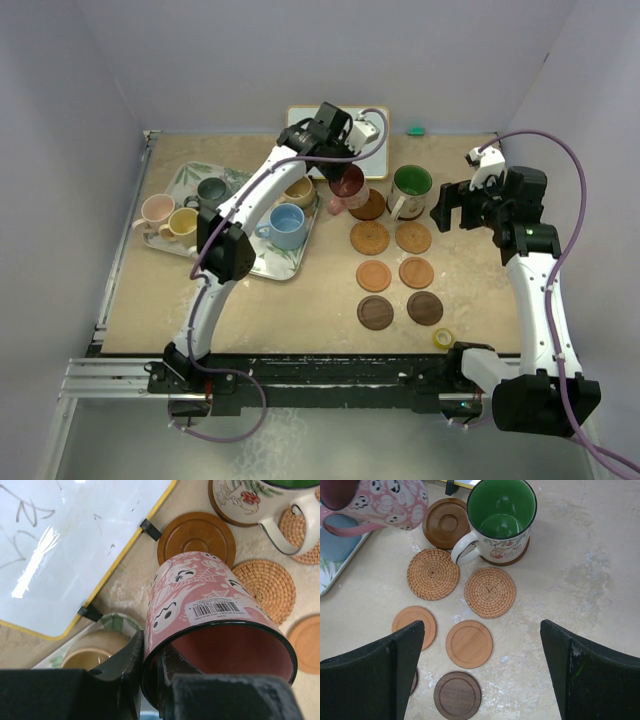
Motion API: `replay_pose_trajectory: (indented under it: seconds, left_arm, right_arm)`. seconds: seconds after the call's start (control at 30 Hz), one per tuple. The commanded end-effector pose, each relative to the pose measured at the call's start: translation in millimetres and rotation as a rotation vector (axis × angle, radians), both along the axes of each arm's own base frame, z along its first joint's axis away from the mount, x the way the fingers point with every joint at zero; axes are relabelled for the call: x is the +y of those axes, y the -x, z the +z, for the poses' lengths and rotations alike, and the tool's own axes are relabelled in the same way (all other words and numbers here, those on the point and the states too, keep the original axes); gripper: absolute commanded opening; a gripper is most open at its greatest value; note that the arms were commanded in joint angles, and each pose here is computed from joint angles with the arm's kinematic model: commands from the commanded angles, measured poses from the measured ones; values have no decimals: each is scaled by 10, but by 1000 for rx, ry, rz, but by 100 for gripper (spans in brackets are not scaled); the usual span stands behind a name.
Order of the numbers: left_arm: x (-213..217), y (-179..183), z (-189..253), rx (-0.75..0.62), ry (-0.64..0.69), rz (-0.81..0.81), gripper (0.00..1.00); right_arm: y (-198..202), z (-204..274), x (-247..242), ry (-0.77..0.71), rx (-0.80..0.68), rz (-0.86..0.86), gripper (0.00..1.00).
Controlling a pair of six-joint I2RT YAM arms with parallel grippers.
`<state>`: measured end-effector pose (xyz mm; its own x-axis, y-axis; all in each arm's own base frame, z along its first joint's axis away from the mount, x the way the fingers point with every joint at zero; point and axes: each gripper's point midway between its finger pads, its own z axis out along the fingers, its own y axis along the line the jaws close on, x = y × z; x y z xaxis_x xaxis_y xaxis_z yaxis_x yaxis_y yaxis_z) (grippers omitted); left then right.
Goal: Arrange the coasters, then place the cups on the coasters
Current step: Place the cup on the coaster.
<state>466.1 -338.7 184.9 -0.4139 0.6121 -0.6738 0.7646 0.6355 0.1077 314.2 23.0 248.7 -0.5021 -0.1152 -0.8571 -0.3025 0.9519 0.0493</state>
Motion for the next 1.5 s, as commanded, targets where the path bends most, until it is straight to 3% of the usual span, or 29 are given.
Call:
replay_pose_trajectory:
  seconds: [0.0, 0.6, 1.2, 1.47]
  left_arm:
    - [-336, -289, 597, -174, 192, -18, 3]
    - [-626, -504, 199, -160, 248, -50, 3]
    - [-616, -528, -70, -130, 205, -49, 3]
    - [-598, -509, -198, -104, 187, -51, 16]
  right_arm:
    - [-38, 133, -32, 10, -54, -9, 100]
    - [-49, 126, -15, 4, -52, 0, 100]
    - [-40, 147, -6, 2, -60, 4, 100]
    - [-35, 157, -2, 1, -63, 6, 100]
